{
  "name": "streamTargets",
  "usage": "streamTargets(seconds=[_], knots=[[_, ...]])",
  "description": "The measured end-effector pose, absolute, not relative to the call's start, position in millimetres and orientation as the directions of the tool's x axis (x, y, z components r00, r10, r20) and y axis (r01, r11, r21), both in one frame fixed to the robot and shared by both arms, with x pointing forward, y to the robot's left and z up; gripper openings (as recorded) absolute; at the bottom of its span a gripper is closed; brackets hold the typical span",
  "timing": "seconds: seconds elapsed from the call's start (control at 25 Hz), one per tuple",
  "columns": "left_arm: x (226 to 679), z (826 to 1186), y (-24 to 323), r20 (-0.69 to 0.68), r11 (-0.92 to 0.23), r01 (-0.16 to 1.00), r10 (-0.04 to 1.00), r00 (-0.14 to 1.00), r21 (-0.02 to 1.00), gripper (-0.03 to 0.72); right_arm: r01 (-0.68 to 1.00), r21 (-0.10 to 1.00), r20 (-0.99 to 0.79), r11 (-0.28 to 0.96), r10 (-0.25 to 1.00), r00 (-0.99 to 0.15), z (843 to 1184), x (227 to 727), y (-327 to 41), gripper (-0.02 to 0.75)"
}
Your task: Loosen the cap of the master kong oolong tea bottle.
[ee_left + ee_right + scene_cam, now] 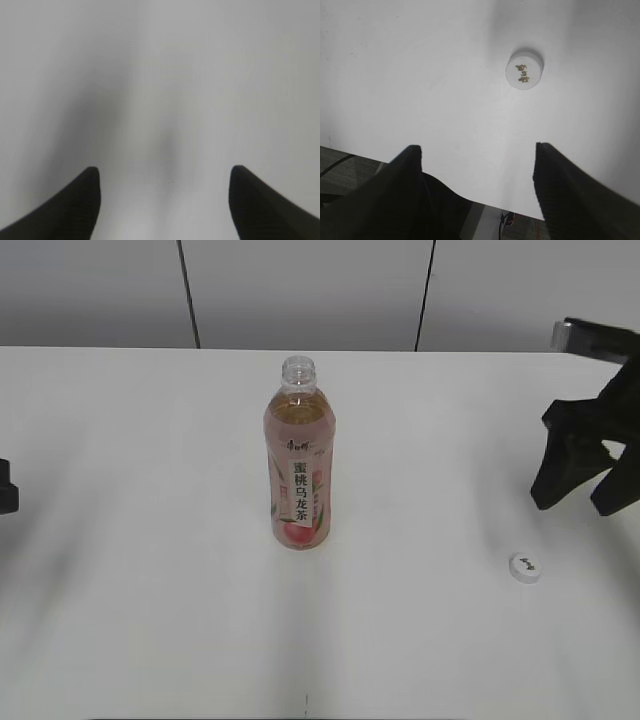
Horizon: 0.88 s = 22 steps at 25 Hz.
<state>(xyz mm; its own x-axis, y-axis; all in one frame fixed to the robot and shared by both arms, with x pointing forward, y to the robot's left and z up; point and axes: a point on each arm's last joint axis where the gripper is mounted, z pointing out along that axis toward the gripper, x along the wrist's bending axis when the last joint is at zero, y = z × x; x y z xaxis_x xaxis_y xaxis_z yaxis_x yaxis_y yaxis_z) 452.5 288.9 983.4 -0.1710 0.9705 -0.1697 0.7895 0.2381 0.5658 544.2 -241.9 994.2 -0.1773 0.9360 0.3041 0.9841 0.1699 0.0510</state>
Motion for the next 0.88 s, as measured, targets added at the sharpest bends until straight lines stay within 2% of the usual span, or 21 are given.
streamTargets(seconds=[0.2, 0.36, 0.52, 0.8, 0.88], knots=[[423, 1009, 283, -0.228, 0.226, 0.801, 0.967, -0.115, 0.555, 0.483, 0.976, 0.117, 0.29, 0.185, 0.933, -0.212, 1040, 511, -246, 0.526], [393, 1026, 282, -0.231, 0.189, 0.811, 0.971, -0.068, 0.554, 0.482, 0.966, 0.191, 0.247, 0.175, 0.944, -0.22, 1063, 472, -252, 0.51], [359, 1049, 284, -0.223, 0.164, 0.748, 0.975, -0.023, 0.643, 0.479, 0.955, 0.251, 0.182, 0.161, 0.961, -0.209, 1076, 435, -261, 0.467], [319, 1069, 288, -0.189, 0.131, 0.66, 0.982, 0.018, 0.739, 0.457, 0.915, 0.389, 0.082, 0.112, 0.985, -0.155, 1087, 370, -277, 0.419], [312, 1070, 289, -0.171, 0.114, 0.658, 0.985, 0.023, 0.745, 0.452, 0.874, 0.473, 0.037, 0.114, 0.988, -0.149, 1097, 348, -283, 0.412]])
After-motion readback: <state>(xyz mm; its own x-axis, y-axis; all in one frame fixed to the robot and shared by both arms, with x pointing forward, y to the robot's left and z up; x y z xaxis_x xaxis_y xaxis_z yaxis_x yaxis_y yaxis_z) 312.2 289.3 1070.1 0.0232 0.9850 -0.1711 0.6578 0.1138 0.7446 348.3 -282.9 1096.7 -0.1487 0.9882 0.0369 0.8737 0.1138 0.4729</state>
